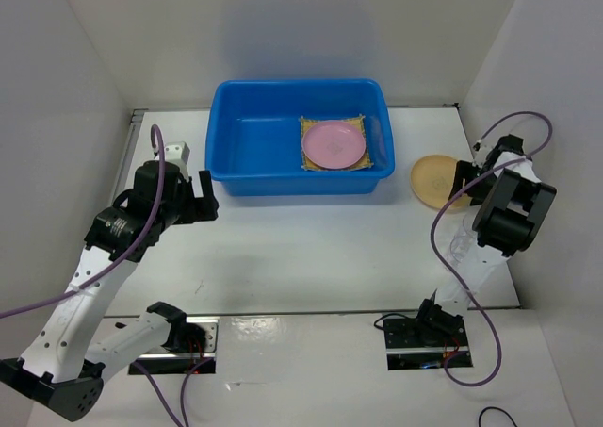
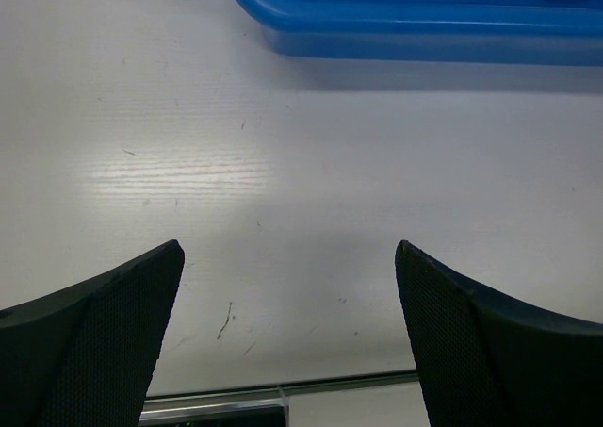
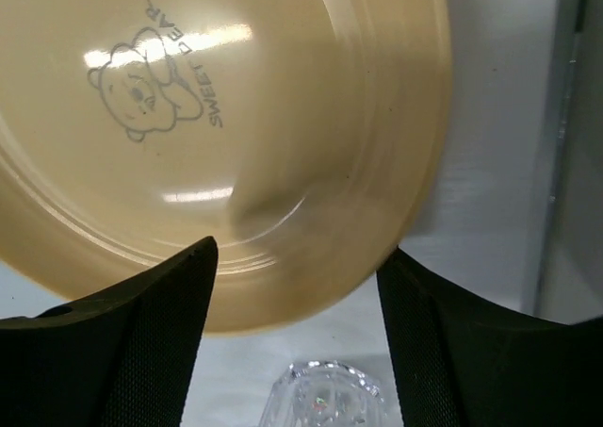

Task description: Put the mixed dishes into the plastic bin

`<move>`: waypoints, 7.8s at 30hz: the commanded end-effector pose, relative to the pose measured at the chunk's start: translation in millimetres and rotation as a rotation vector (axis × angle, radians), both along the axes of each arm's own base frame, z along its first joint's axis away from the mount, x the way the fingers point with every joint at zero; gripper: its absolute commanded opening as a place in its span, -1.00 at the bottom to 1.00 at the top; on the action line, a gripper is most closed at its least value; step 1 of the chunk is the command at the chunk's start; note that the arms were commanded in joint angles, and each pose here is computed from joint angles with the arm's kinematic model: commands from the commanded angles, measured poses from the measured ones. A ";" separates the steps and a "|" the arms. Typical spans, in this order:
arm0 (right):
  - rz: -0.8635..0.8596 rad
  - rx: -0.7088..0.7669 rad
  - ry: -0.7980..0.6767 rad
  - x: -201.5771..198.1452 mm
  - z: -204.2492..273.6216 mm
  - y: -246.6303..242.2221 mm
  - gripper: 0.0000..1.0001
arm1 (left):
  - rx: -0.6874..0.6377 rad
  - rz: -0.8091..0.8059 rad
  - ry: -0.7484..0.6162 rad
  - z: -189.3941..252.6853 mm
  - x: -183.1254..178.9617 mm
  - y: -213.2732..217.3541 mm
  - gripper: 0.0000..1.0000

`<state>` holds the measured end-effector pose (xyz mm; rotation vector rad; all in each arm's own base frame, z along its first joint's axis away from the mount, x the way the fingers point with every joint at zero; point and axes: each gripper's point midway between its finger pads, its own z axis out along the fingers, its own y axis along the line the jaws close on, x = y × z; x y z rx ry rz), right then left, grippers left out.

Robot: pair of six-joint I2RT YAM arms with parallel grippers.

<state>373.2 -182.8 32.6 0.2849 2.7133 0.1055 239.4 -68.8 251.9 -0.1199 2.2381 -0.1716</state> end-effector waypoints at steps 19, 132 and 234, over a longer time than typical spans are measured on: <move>-0.068 -0.165 -0.361 38.3 177.5 -21.5 -1.00 | -0.003 0.019 -0.052 6.2 -0.5 5.6 1.00; 0.260 -0.247 0.122 -101.1 63.2 47.1 0.60 | -0.036 0.000 -0.146 19.9 -17.0 5.5 1.00; 0.371 -0.782 -0.336 -58.5 344.9 171.1 0.98 | -0.049 0.054 -0.244 32.2 -24.0 16.6 1.00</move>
